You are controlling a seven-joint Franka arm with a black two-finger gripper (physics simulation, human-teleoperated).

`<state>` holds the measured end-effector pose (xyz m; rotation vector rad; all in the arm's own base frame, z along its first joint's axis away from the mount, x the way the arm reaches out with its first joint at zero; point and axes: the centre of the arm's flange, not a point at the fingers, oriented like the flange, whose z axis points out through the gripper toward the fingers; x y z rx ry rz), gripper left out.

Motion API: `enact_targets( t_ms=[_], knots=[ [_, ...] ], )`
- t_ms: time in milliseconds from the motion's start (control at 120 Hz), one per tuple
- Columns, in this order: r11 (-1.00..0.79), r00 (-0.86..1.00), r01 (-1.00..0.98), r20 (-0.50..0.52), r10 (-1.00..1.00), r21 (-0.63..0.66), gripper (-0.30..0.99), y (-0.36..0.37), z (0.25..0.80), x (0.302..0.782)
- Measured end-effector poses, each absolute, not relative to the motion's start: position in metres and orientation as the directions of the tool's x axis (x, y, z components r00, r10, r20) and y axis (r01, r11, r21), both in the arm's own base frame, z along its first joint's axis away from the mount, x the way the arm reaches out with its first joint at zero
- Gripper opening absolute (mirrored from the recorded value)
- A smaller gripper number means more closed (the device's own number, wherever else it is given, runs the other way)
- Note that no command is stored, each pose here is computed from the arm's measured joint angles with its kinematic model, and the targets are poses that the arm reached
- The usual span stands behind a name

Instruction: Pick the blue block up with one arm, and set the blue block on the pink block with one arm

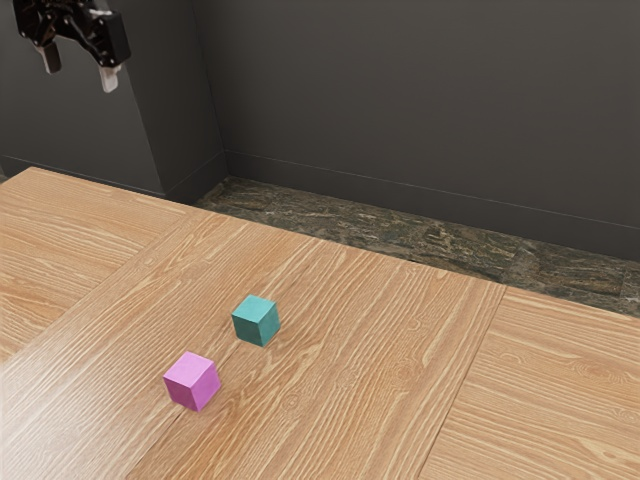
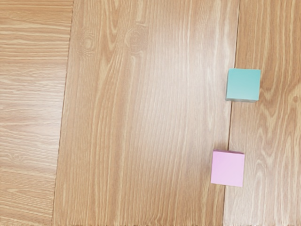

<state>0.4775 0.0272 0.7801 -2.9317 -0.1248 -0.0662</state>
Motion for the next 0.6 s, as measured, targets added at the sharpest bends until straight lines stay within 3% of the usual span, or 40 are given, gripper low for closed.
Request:
enact_targets(
  t_ms=[267,383,600],
  knots=[
    [-0.974,0.995,0.094,0.001,0.096,-0.204,0.69,0.038,0.755,0.496],
    [-0.973,0.991,0.09,-0.074,0.108,-0.214,0.69,0.044,0.719,0.508],
    [-0.963,0.981,0.126,-0.115,0.157,-0.24,0.69,0.055,0.663,0.527]
  ],
)
